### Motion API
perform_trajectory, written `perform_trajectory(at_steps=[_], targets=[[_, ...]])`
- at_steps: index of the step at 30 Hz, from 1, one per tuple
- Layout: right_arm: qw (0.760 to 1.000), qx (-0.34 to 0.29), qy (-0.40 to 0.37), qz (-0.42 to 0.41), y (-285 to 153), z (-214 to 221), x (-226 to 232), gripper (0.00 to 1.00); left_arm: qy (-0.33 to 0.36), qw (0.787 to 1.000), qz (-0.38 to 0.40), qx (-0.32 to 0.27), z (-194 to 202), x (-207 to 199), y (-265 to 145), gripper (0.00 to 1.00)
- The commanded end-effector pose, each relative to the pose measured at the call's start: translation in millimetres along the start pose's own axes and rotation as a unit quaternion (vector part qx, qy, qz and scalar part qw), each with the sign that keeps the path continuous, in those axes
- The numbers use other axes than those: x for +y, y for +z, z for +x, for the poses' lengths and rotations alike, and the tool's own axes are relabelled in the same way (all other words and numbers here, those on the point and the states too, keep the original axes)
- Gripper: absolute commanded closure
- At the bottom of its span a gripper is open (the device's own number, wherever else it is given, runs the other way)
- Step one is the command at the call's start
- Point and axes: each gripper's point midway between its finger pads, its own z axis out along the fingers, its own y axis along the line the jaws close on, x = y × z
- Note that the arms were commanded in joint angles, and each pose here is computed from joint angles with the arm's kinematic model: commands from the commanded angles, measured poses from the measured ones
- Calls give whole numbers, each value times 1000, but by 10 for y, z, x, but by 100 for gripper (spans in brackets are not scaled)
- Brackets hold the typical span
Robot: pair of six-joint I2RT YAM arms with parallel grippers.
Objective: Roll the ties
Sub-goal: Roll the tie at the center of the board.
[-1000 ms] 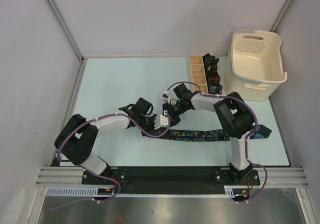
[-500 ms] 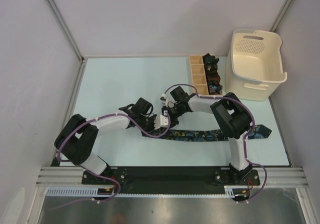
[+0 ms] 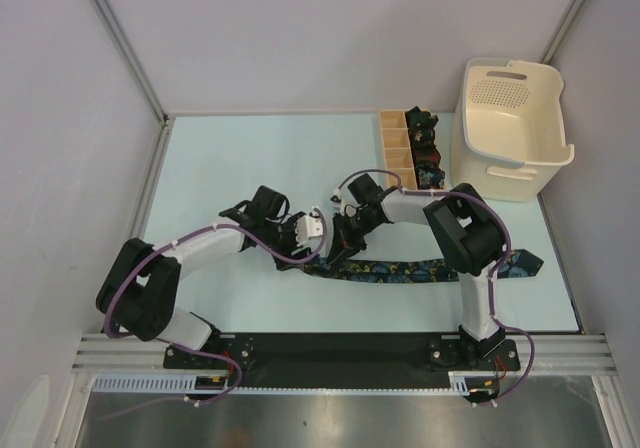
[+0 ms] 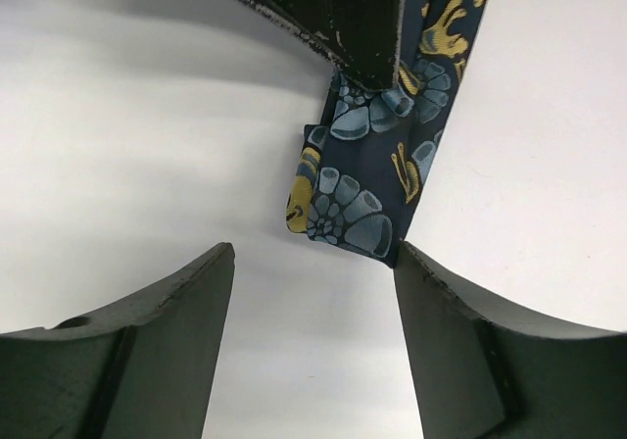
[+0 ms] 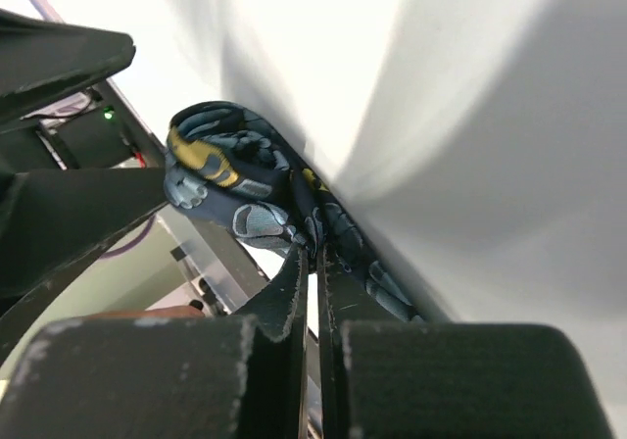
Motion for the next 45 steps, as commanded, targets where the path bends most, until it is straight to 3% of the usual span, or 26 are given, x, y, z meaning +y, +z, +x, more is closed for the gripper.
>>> perform_trajectory(at_steps=[1, 5, 7, 11, 13, 17, 23, 27, 30, 37, 39, 42, 45], targets=[[999, 9, -8, 44, 71, 27, -155, 100, 30, 999, 18, -31, -194, -23, -58, 28], [998, 13, -9, 58, 95, 25, -216, 100, 30, 998, 43, -36, -256, -45, -7, 25], [998, 14, -11, 57, 98, 26, -205, 100, 44, 997, 53, -35, -281, -86, 18, 16], [999, 16, -12, 49, 95, 29, -162, 100, 69, 996, 50, -24, -353, -92, 117, 11], [999, 14, -12, 45, 83, 19, -138, 100, 60, 997, 51, -3, -284, -70, 210, 4], [999, 13, -14, 36, 71, 22, -84, 100, 73, 995, 56, 22, -237, -108, 318, 4], [1000, 14, -19, 18, 49, 34, 20, 100, 102, 991, 51, 68, -20, -242, 411, 20], [1000, 14, -20, -9, 4, 41, 172, 100, 110, 990, 46, 75, 27, -287, 419, 49], [999, 7, -18, -29, -59, 31, 298, 100, 119, 989, 51, 75, 58, -347, 399, 60], [999, -15, -11, -29, -136, -13, 302, 100, 130, 987, 59, 79, 133, -416, 373, 67], [1000, -16, -7, -5, -112, -13, 175, 100, 128, 987, 58, 79, 127, -409, 370, 62], [999, -9, -14, 27, -39, 10, -3, 100, 117, 989, 50, 70, 71, -395, 324, 39], [998, 3, -17, 59, 40, 47, -185, 100, 92, 994, 44, 49, 9, -332, 221, 31]])
